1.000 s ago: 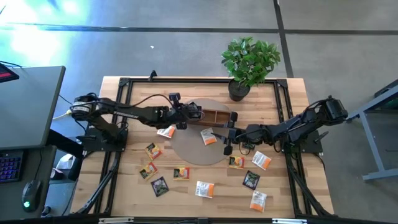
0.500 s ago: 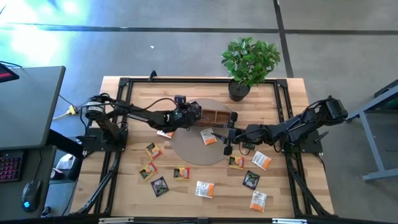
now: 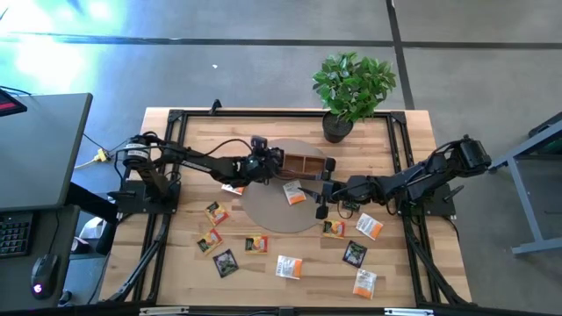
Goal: Pick & Place Tea
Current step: Put the black tea bag into the left side area of the wooden organizer
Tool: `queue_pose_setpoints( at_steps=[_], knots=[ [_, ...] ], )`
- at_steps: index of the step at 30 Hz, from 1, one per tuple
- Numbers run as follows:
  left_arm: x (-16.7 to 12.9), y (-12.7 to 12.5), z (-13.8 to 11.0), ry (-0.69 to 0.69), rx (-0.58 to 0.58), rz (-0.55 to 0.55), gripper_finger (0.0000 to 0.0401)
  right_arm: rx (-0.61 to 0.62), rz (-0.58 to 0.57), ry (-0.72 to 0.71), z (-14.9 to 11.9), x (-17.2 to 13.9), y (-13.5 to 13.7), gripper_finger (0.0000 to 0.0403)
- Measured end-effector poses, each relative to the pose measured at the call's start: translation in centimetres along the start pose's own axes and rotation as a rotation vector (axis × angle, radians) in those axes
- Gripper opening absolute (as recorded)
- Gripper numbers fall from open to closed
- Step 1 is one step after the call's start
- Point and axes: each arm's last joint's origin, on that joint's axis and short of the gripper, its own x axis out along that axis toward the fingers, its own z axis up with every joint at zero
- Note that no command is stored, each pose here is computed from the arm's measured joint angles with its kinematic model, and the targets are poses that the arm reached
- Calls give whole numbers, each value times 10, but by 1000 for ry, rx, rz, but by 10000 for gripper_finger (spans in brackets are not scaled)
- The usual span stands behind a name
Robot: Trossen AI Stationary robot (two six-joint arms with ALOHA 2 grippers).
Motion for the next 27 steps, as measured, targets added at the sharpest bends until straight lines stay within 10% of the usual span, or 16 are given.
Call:
queue_pose_setpoints(
  at_steps=[20,27],
  knots=[
    [-7,-3,6,-45,150,-21,126,-1,0,2,0,0,0,140],
    [-14,12,19,-16,-75,33,161,4,-4,4,0,0,0,140]
  ],
)
